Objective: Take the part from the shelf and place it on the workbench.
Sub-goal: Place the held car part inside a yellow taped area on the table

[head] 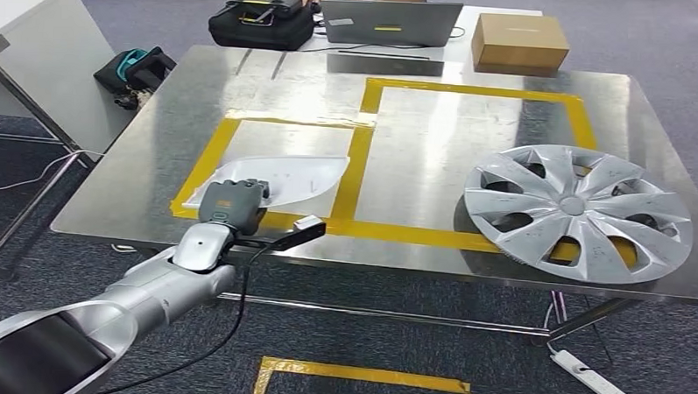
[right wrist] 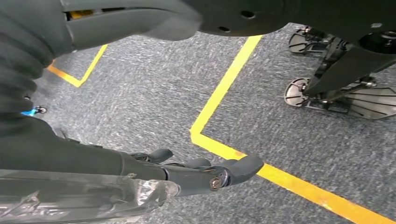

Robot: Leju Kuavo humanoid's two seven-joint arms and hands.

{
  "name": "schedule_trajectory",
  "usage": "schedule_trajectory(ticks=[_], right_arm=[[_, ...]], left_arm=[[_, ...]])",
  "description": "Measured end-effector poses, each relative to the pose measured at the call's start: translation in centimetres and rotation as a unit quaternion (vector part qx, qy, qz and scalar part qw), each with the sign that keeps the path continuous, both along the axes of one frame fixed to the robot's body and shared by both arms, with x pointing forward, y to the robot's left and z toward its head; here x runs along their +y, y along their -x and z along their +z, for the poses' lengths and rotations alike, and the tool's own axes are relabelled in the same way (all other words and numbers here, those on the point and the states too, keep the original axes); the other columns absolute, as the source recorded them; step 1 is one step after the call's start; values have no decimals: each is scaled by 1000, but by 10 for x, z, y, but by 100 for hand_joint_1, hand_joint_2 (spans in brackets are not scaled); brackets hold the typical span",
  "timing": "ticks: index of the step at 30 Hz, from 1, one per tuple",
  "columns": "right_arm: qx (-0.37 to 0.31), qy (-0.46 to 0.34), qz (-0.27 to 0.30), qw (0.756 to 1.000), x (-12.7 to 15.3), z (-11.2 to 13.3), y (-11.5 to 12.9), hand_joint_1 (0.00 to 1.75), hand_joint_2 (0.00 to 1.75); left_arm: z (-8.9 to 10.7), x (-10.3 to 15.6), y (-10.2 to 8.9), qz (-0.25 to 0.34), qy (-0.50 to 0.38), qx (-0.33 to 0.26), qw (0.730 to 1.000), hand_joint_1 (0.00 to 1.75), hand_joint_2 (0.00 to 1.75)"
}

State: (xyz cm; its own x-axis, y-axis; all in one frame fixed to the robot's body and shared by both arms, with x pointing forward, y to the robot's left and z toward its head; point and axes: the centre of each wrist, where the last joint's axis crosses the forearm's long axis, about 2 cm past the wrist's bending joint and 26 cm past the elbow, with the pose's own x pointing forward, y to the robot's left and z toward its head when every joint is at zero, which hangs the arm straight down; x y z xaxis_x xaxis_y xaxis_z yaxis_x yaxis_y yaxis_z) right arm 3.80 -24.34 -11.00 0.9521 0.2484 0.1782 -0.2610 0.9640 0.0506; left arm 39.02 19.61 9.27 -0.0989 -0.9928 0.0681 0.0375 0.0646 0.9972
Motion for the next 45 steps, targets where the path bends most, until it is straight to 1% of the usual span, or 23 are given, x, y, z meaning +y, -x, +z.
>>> schedule_trajectory(ticks=[10, 14, 17, 21, 26, 28, 30, 32, 33, 34, 36, 37, 38, 40, 41, 45], right_arm=[[-15, -4, 1, 1000, 0, 0, 0, 0, 0], [-17, -5, 1, 1000, 0, 0, 0, 0, 0], [-19, -4, 3, 1000, 0, 0, 0, 0, 0], [-18, -1, 5, 1000, 0, 0, 0, 0, 0], [-16, -1, 5, 1000, 0, 0, 0, 0, 0], [-15, -1, 6, 1000, 0, 0, 0, 0, 0], [-14, -1, 5, 1000, 0, 0, 0, 0, 0], [-13, -2, 2, 1000, 1, 0, 0, 0, 0], [-14, -3, -1, 1000, 2, 0, 0, 0, 0], [-14, -4, -4, 1000, 3, 0, 0, 0, 0], [-18, -6, -15, 1000, 5, 0, 0, 0, 0], [-21, -7, -22, 1000, 6, 1, 0, 0, 0], [-24, -7, -29, 999, 6, 1, 1, 0, 0], [-29, -7, -41, 999, 6, 1, 1, 0, 0], [-31, -7, -46, 998, 6, 1, 1, 0, 0], [-40, -10, -65, 997, 6, 0, 2, 0, 0]], left_arm=[[3, 0, -2, 1, 40, -21, 999, 0, 175], [4, 1, -2, -2, 51, -33, 998, 0, 0], [3, 1, 0, -16, 43, -51, 998, 0, 0], [3, -1, 5, -73, 24, -90, 993, 0, 0], [8, 7, 4, -67, 76, -122, 987, 0, 0], [11, 8, 5, -84, 101, -138, 982, 0, 0], [14, 8, 4, -109, 143, -161, 970, 0, 0], [16, 9, 4, -114, 219, -193, 950, 0, 0], [15, 9, 5, -97, 271, -211, 934, 0, 0], [13, 9, 7, -65, 330, -228, 914, 0, 0], [7, 8, 15, 12, 441, -253, 861, 0, 0], [5, 8, 21, 40, 484, -262, 834, 0, 0], [3, 8, 28, 55, 518, -270, 810, 0, 0], [1, 9, 44, 48, 565, -278, 775, 0, 0], [3, 10, 52, 29, 585, -278, 761, 0, 0], [18, 17, 90, -93, 646, -258, 712, 0, 0]])
